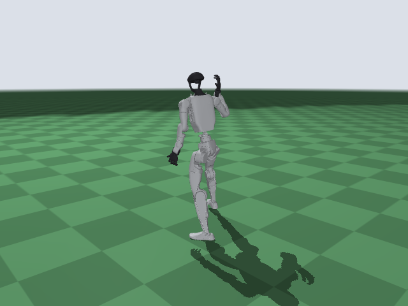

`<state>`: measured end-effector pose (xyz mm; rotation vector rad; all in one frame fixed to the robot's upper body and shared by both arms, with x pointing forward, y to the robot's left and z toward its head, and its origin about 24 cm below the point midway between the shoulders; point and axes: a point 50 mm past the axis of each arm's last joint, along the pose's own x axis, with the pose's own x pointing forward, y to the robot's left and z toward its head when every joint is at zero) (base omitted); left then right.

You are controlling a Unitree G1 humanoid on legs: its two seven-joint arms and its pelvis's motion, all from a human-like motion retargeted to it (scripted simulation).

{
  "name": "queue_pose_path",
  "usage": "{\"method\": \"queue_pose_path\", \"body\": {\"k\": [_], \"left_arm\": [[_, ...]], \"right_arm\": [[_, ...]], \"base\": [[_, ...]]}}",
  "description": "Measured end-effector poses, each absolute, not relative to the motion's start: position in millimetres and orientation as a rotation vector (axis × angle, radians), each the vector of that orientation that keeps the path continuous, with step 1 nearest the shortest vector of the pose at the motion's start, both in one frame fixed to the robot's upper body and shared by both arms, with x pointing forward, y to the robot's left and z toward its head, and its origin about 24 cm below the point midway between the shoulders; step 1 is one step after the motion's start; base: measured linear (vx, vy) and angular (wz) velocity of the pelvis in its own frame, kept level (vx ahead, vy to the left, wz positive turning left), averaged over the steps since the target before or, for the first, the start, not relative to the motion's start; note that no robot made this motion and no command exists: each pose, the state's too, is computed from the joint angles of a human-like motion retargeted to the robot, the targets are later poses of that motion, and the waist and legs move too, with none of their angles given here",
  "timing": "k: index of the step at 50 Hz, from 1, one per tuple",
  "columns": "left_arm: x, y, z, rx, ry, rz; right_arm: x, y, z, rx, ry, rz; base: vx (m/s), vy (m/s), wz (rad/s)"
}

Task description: Kungfu

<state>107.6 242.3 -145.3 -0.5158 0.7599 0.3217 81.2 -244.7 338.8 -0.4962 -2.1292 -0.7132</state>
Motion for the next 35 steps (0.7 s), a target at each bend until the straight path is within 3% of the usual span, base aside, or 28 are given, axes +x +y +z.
{"method": "queue_pose_path", "body": {"k": [10,18,24,30,35], "left_arm": [[7.5,290.7,-151.8,-0.086,1.272,0.297],[-35.6,271.2,-157.9,-0.207,1.334,0.487],[1.9,250.7,-166.5,-0.14,1.303,0.453],[68.4,224.3,-167.7,-0.053,1.206,0.164],[144.3,212.9,-151.0,0.232,1.041,0.032]], "right_arm": [[93.8,-238.0,342.7,-0.591,-2.05,-0.603],[109.4,-239.3,342.4,-0.568,-1.961,-0.507],[147.5,-234.0,350.4,-0.509,-1.851,-0.356],[193.1,-206.3,347.1,-0.427,-1.73,-0.133],[216.2,-171.4,344.1,-0.484,-1.72,0.004]], "base": [[-0.01,-0.27,-0.57],[0.27,-0.86,-1.01],[0.32,-0.58,-2.59],[0.39,-0.35,-2.11],[0.4,-0.16,-1.81]]}}
